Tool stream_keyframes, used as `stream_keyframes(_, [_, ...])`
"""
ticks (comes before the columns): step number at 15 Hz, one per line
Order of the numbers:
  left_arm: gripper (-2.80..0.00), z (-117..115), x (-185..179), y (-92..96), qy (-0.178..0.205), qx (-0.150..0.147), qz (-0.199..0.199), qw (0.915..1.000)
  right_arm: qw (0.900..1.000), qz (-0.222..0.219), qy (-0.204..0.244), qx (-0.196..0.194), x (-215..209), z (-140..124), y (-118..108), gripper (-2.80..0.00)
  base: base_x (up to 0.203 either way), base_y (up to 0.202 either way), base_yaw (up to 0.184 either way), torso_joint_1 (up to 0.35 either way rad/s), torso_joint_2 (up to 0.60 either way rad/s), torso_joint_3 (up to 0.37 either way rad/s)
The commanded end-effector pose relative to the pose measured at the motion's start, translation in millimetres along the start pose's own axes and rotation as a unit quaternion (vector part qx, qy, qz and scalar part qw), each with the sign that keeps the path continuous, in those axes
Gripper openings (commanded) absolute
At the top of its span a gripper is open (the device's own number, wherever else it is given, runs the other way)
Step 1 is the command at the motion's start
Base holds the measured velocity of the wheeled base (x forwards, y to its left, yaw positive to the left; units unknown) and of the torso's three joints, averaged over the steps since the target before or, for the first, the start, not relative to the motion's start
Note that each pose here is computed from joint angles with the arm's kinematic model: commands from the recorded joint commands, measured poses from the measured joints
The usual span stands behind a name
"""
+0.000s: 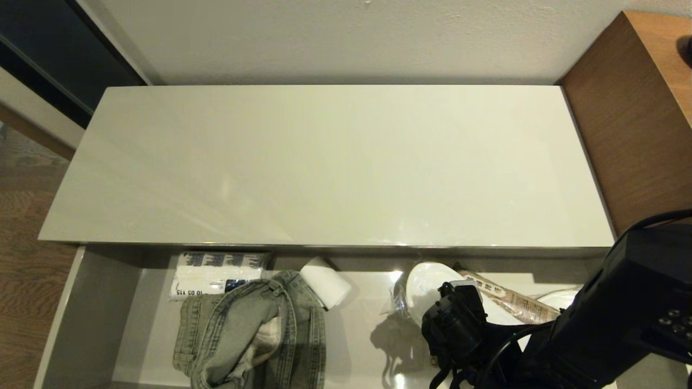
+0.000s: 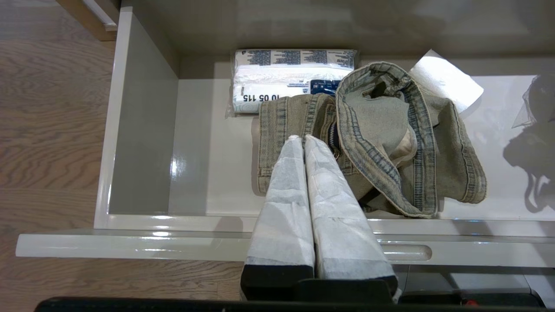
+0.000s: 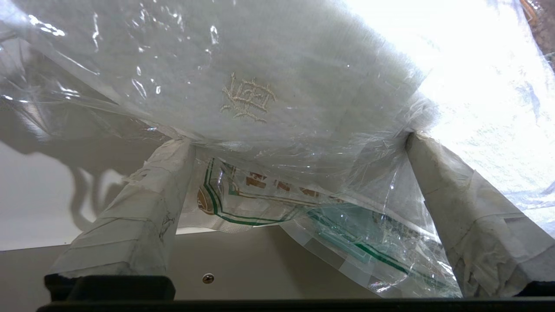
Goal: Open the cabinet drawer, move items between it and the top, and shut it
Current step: Take out the disposable slippers from the drawer
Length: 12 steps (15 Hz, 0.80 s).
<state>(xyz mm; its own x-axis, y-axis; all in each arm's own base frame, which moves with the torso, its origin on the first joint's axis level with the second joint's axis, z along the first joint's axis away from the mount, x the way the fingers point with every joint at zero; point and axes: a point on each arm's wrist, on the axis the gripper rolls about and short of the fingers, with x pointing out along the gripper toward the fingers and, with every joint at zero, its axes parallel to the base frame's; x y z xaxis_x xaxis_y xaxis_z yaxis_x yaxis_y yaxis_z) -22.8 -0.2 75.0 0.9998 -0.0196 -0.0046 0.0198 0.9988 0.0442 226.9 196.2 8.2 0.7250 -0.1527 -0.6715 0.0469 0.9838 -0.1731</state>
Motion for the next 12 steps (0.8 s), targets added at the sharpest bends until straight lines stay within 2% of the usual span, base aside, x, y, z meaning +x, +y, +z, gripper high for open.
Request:
stream_keyframes(1, [-2.80,0.0,0.1,0.0,0.001,0.000,0.000,1.0000,1.000,-0.001,-0.001,0.001,0.8,-0.6,0.6,0.00,0.000,0.000,0.000,0.000,0.00,0.000])
stream_keyframes(6, [-2.80,0.0,0.1,0.0,0.001,0.000,0.000,1.0000,1.000,-0.002,0.002,-0.001,2.4,-2.2,1.1,0.00,0.000,0.000,0.000,0.000,0.00,0.000])
stream_keyframes(7, [-2.80,0.0,0.1,0.0,0.001,0.000,0.000,1.0000,1.000,-0.004,0.001,-0.001,2.7,-2.5,1.1,-2.80,0.000,0.000,0.000,0.000,0.00,0.000])
stream_keyframes(12, [-2.80,0.0,0.1,0.0,0.001,0.000,0.000,1.0000,1.000,-0.002,-0.002,0.000,2.0,-2.4,1.2,-2.80,0.000,0.000,0.000,0.000,0.00,0.000])
